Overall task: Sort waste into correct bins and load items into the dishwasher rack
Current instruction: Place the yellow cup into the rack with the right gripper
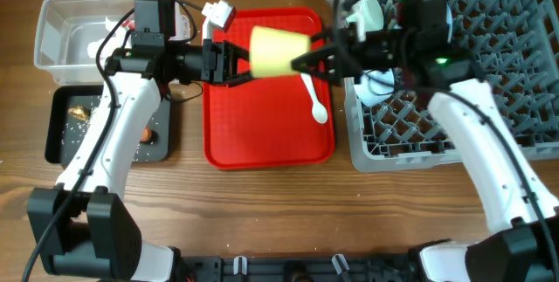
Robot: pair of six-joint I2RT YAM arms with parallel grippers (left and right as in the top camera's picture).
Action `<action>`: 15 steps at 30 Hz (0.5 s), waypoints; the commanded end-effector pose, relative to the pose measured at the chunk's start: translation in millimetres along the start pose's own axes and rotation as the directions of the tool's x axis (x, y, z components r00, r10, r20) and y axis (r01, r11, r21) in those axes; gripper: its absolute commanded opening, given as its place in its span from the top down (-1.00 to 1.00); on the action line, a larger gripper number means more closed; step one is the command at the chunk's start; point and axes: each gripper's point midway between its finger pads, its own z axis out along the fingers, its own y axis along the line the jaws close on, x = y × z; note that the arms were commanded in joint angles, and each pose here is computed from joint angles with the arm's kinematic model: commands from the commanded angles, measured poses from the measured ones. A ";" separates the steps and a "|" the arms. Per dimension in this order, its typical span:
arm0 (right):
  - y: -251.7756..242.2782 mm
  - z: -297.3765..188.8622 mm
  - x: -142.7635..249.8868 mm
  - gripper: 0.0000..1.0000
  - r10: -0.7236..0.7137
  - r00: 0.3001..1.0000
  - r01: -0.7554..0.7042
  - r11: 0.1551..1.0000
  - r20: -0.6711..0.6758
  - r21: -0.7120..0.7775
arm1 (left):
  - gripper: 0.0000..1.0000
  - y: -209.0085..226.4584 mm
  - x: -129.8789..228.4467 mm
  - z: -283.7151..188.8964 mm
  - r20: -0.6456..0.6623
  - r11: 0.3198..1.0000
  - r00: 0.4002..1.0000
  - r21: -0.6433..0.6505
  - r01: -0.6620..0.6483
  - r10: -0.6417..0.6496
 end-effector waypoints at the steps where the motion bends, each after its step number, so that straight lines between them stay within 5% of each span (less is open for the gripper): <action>1: -26.1 -41.5 -8.5 -0.08 0.045 0.997 -0.050 0.995 0.069 0.084 | -0.14 -5.0 -2.0 -1.1 0.003 1.000 1.000 -0.001 -0.025 0.025; 4: -66.7 -90.4 5.2 -0.07 0.178 0.974 -0.214 0.928 0.142 0.306 | -0.25 8.5 -6.6 -1.6 0.028 0.997 0.999 -0.080 -0.024 0.026; 7: -83.2 -143.3 36.1 -0.07 0.283 0.937 -0.349 0.723 0.206 0.597 | -0.50 52.0 -18.9 -11.3 0.107 0.944 0.994 -0.330 0.012 0.025; 10: -59.7 -205.1 77.9 -0.09 0.356 0.897 -0.384 0.334 0.262 0.861 | -0.99 120.9 -20.7 -55.2 0.223 0.695 0.975 -0.702 0.156 0.007; 13: -36.7 -241.9 116.3 -0.09 0.437 0.830 -0.406 0.045 0.347 0.913 | -0.99 146.1 -17.2 -88.5 0.265 0.506 0.964 -0.835 0.216 0.027; 15: -32.7 -256.6 138.2 -0.09 0.493 0.782 -0.392 -0.088 0.382 0.916 | -1.00 149.3 -17.8 -94.9 0.271 0.471 0.962 -0.854 0.222 0.038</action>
